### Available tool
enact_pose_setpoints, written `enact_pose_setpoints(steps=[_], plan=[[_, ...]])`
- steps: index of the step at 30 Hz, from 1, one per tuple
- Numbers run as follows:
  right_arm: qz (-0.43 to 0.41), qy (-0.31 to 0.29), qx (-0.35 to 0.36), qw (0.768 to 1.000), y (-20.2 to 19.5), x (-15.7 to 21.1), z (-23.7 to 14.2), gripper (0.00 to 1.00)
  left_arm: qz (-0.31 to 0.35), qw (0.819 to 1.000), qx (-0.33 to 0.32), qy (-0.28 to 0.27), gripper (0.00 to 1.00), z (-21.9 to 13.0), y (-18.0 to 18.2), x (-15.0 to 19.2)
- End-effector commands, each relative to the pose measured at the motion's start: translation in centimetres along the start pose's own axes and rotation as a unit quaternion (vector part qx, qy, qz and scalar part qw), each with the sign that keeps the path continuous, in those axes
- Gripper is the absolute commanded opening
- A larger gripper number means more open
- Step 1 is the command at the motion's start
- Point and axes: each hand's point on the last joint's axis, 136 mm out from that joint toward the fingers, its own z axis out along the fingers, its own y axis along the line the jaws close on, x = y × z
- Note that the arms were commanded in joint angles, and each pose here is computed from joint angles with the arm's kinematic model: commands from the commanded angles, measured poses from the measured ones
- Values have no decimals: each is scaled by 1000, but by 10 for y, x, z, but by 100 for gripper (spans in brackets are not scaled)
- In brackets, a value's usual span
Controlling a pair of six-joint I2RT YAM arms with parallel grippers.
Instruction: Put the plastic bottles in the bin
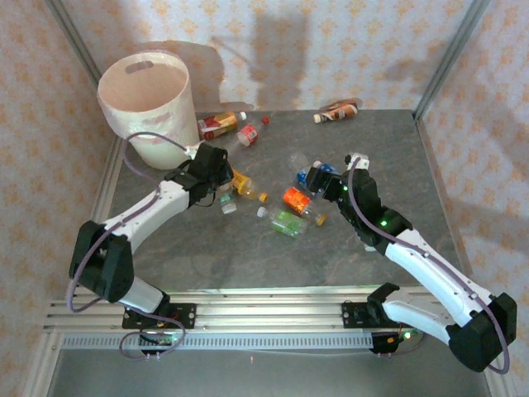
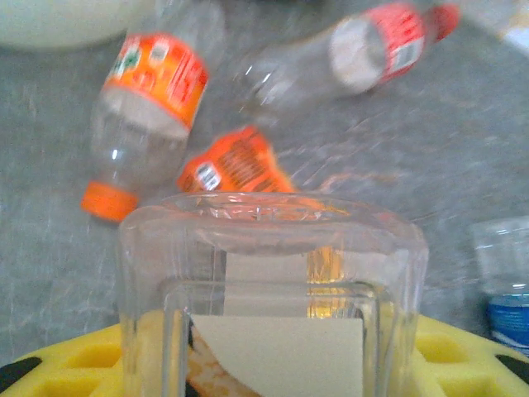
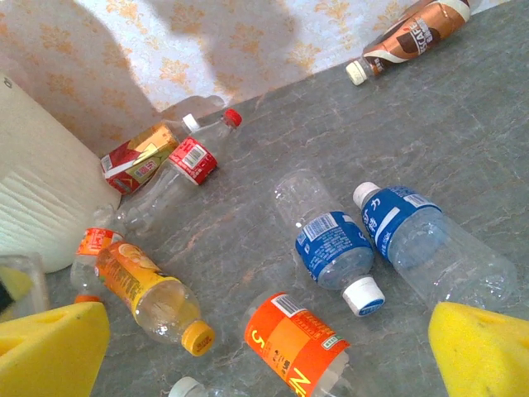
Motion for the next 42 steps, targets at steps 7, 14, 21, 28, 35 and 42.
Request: enact_pose_setpoints(steps=[7,14,21,28,35,42], plan=[[-4,-24,3,1000,-4,-8,-9,99,43,975,12,-217,35,-100,-20,-118],[15,-33,4,999,-9,-9,-15,99,-9,945,-35,-324,35,-140,2,-164],[27,-40,7,999,-11,-12,-20,99,-37,915,-38,-399,35,-180,8,-229],[33,-43,7,998,-11,-13,-20,99,-31,886,-73,-458,36,-209,11,-295],[34,-44,10,998,-12,-15,-23,99,-13,866,-131,-482,36,-206,17,-345],[30,-45,23,998,-18,-14,-25,99,-17,873,-154,-462,36,-179,27,-370]])
